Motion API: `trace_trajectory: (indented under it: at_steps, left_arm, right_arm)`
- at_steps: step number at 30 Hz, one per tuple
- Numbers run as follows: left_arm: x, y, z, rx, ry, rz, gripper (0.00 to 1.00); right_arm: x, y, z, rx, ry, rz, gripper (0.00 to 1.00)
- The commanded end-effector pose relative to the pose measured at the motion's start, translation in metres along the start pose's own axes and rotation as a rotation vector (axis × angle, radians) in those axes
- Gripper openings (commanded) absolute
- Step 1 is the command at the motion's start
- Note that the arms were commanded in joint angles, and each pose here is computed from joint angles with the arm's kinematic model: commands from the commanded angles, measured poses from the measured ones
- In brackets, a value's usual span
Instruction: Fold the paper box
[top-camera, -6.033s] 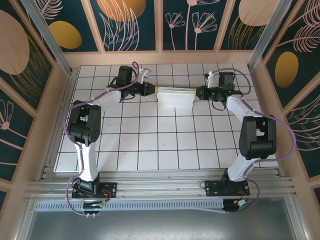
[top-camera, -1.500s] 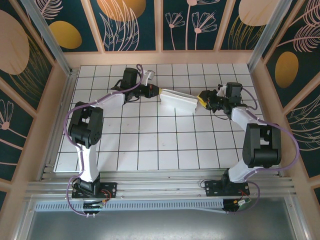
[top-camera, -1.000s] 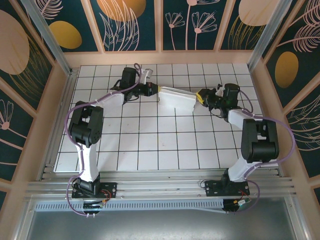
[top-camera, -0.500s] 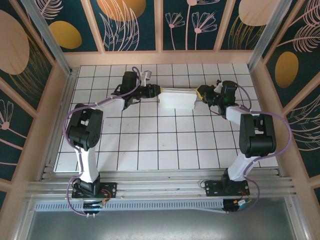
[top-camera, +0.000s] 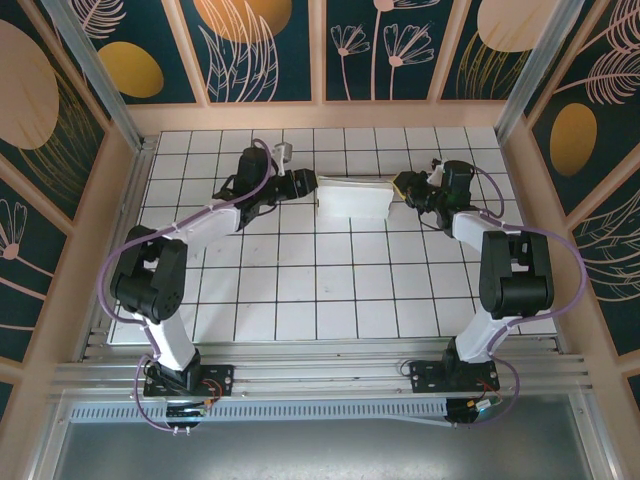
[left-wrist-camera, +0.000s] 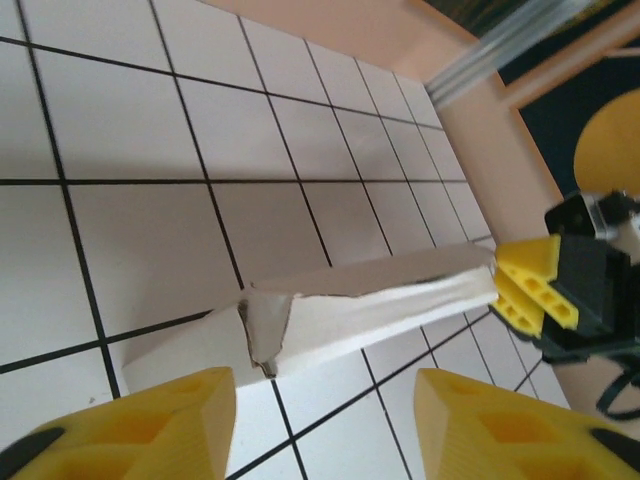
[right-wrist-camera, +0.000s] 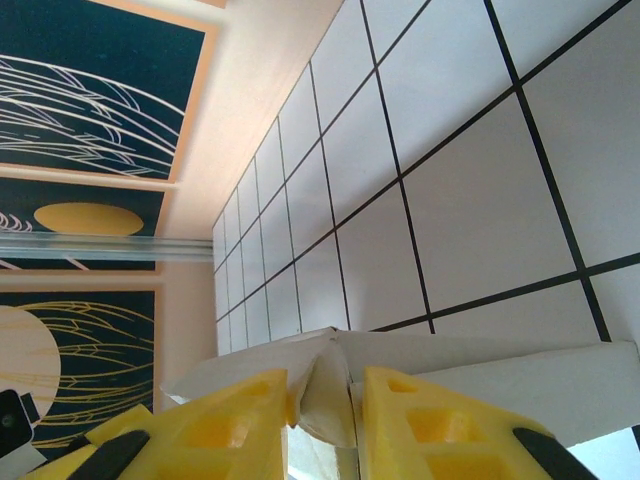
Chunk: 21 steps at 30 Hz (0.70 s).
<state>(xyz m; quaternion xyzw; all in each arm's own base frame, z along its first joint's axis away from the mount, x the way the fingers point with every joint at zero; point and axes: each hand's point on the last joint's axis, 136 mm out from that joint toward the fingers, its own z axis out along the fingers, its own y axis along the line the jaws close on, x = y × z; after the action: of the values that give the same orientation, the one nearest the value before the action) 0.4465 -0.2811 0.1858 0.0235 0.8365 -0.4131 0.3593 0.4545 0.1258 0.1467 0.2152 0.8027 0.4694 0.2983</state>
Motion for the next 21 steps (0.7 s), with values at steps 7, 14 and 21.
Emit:
trace_trajectory:
  at_steps: [7,14,21]
  left_arm:
    - [0.007,0.001,0.022,-0.017,0.144,0.106,0.36]
    - [0.015,0.015,0.039,-0.043,0.194,0.052,0.33]
    - [0.017,0.016,0.043,-0.032,0.195,0.0,0.18]
  right_arm:
    - [0.038,-0.051,0.002,0.191,0.105,0.095,0.25]
    - [0.04,-0.046,0.005,0.188,0.116,0.089,0.25]
    - [0.042,-0.048,0.006,0.19,0.118,0.091,0.25]
